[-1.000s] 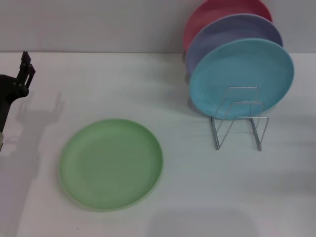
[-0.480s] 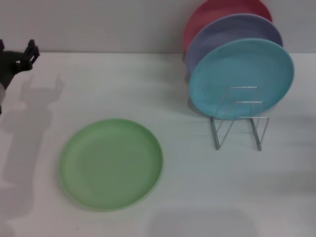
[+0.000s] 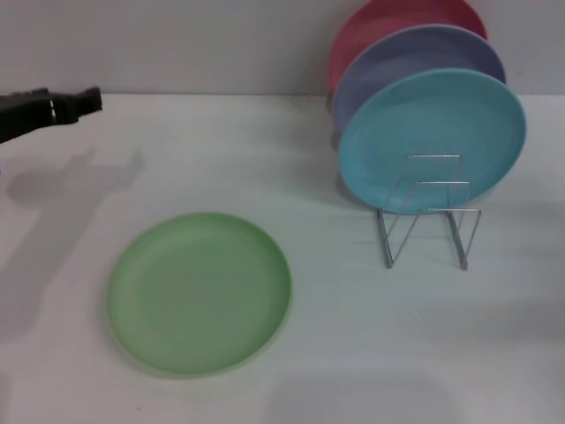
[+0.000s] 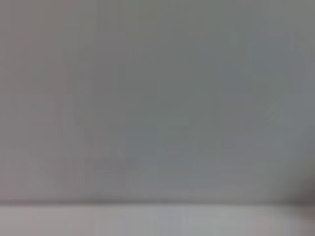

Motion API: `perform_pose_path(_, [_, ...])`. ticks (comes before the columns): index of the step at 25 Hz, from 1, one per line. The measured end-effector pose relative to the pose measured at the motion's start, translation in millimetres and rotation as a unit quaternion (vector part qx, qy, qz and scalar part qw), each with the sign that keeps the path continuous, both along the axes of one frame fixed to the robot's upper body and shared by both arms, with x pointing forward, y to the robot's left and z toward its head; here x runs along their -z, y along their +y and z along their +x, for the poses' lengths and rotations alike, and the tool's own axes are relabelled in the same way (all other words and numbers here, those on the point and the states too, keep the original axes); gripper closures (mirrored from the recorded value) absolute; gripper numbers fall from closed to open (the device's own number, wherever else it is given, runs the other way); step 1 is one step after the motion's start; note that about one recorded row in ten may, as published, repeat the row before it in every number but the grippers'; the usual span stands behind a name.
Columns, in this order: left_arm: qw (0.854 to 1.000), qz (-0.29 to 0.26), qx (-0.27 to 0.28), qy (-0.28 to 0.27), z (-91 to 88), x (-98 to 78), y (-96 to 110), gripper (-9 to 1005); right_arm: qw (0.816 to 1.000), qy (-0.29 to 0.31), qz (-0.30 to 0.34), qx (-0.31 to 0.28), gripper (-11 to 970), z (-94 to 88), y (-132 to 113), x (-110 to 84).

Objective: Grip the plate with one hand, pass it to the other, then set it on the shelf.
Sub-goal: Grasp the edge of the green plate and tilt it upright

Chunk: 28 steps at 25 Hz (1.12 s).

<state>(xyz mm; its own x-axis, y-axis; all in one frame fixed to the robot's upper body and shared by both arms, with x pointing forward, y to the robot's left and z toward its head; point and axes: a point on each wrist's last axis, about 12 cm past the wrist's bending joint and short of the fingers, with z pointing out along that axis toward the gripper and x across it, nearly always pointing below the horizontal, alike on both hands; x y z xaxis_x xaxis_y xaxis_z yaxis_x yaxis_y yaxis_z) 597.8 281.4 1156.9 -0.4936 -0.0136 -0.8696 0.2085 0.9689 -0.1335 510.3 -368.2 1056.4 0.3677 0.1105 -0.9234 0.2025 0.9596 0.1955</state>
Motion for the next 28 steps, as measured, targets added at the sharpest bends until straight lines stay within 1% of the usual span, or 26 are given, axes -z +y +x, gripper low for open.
perform_pose_path(2, [0.999, -0.009, 0.018, 0.041, -0.8, -7.4, 3.1, 305, 1.000, -0.003, -0.001, -0.001, 288, 2.2, 0.1, -1.8])
perform_pose_path(3, [0.996, -0.015, 0.036, 0.082, -2.5, -13.7, 6.5, 306, 1.000, -0.005, -0.003, -0.003, 288, 4.9, 0.5, -3.7])
perform_pose_path(4, [0.996, -0.015, 0.036, 0.082, -2.5, -13.7, 6.5, 307, 1.000, -0.005, -0.003, -0.003, 288, 4.9, 0.5, -3.7])
perform_pose_path(5, [0.994, -0.015, 0.044, 0.099, -3.9, -15.5, 6.8, 309, 1.000, -0.007, -0.003, -0.005, 288, 6.2, 1.0, -4.5])
perform_pose_path(6, [0.994, -0.015, 0.044, 0.099, -3.9, -15.5, 6.8, 310, 1.000, -0.008, -0.003, -0.005, 288, 7.2, 1.3, -5.2])
perform_pose_path(7, [0.988, -0.013, 0.060, 0.143, -7.4, -20.2, 9.0, 311, 1.000, -0.009, -0.004, -0.006, 288, 8.5, 1.6, -6.0])
perform_pose_path(8, [0.983, -0.010, 0.065, 0.171, -10.0, -21.4, 9.5, 312, 1.000, -0.011, -0.005, -0.008, 288, 10.6, 2.3, -7.4])
perform_pose_path(9, [0.983, -0.010, 0.065, 0.171, -10.0, -21.4, 9.5, 314, 1.000, -0.011, -0.005, -0.008, 287, 10.6, 2.3, -7.4])
perform_pose_path(11, [0.976, -0.007, 0.068, 0.209, -12.8, -21.8, 7.1, 316, 1.000, -0.014, -0.005, -0.010, 287, 12.6, 3.0, -9.1])
perform_pose_path(12, [0.973, -0.006, 0.067, 0.219, -13.7, -21.4, 6.4, 318, 1.000, -0.017, -0.006, -0.010, 287, 13.9, 3.2, -10.4])
perform_pose_path(13, [0.968, -0.003, 0.057, 0.243, -14.8, -21.0, 5.1, 319, 1.000, -0.022, -0.009, -0.010, 287, 15.4, 3.0, -12.9])
perform_pose_path(15, [0.968, -0.003, 0.057, 0.243, -14.8, -21.0, 5.1, 322, 1.000, -0.024, -0.010, -0.009, 287, 16.0, 2.9, -13.9])
perform_pose_path(16, [0.962, -0.005, 0.047, 0.268, -16.2, -20.7, 1.8, 323, 1.000, -0.025, -0.012, -0.008, 287, 16.4, 2.6, -14.7])
perform_pose_path(18, [0.956, -0.011, 0.046, 0.288, -17.1, -20.6, -3.5, 325, 0.999, -0.030, -0.014, -0.006, 287, 18.3, 1.9, -17.3])
perform_pose_path(23, [0.950, -0.009, 0.041, 0.310, -18.6, -18.6, -7.8, 332, 0.999, -0.036, -0.017, -0.007, 287, 20.2, 1.7, -20.1])
perform_pose_path(25, [0.944, -0.004, 0.039, 0.326, -21.4, -14.5, -13.0, 334, 0.999, -0.036, -0.018, -0.006, 287, 20.3, 1.6, -20.3])
perform_pose_path(28, [0.940, 0.005, 0.033, 0.339, -24.5, -8.6, -14.9, 338, 0.999, -0.036, -0.022, -0.005, 287, 20.7, -0.4, -21.5])
